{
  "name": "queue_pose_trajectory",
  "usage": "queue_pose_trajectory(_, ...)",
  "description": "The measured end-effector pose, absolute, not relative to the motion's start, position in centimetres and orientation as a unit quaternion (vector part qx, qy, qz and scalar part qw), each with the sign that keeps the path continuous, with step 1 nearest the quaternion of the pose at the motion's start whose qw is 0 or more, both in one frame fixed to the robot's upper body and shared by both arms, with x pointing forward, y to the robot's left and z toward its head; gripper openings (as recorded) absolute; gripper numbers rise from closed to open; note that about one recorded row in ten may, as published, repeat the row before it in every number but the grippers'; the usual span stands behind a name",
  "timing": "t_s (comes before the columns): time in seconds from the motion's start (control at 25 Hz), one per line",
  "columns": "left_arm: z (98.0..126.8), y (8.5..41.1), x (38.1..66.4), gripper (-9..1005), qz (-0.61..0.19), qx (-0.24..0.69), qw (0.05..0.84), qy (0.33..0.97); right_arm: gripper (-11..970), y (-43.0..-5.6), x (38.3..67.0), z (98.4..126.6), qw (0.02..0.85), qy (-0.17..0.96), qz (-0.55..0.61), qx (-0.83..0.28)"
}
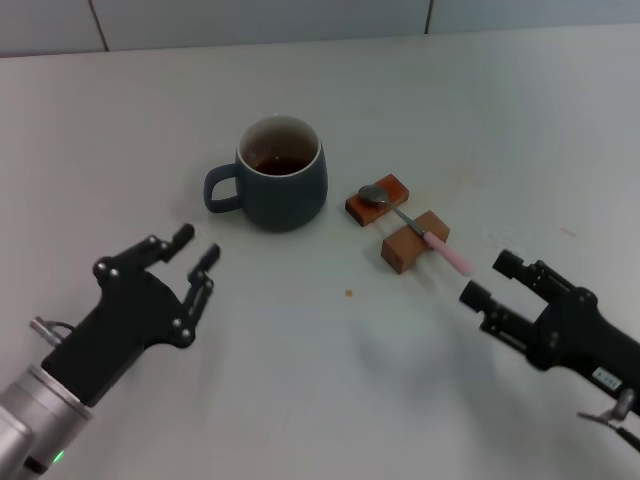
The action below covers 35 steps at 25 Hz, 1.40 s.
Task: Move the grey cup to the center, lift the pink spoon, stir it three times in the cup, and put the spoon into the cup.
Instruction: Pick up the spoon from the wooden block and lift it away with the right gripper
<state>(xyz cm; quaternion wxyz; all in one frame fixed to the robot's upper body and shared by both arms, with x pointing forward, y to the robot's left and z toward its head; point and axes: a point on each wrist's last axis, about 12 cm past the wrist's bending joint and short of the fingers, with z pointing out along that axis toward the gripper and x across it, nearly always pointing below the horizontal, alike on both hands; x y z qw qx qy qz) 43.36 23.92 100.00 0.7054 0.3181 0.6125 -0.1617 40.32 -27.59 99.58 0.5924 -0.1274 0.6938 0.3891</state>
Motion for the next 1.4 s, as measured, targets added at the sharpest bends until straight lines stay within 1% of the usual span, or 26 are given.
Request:
queue_pose_trajectory(0.08,99.6,24.0,43.6,72,-0.182,0.335,0.682,0.624,769,-28.3,41.0,99.9,0.572,0.7,0.417,-0.098)
queue_pose_trajectory(0.2,99.1,23.8,43.8,179,-0.186,0.349,0.662,0.637,769,-28.9,41.7,100.1,0.54,0.712,0.444,-0.071)
queue_pose_trajectory(0.32,98.9,23.7,44.0,396,-0.182,0.352,0.655,0.643,769,-29.3,42.6,99.6,0.506,0.737,0.446,-0.032)
queue_pose_trajectory(0.52,98.8,23.6,43.9,638,-0.184,0.353,0.654,0.643,769,-29.5,43.4,99.1,0.481,0.755,0.445,0.005)
queue_pose_trajectory(0.76,98.8,23.5,43.9,837,-0.185,0.356,0.653,0.642,769,-28.9,44.1,99.2,0.474,0.755,0.453,0.004)
queue_pose_trajectory(0.96,98.8,23.3,44.0,859,-0.181,0.362,0.653,0.64,769,-28.3,44.6,98.9,0.466,0.764,0.446,0.002)
queue_pose_trajectory(1.4,98.8,23.3,44.0,856,-0.18,0.364,0.654,0.639,764,-27.4,45.9,98.8,0.462,0.774,0.433,-0.008)
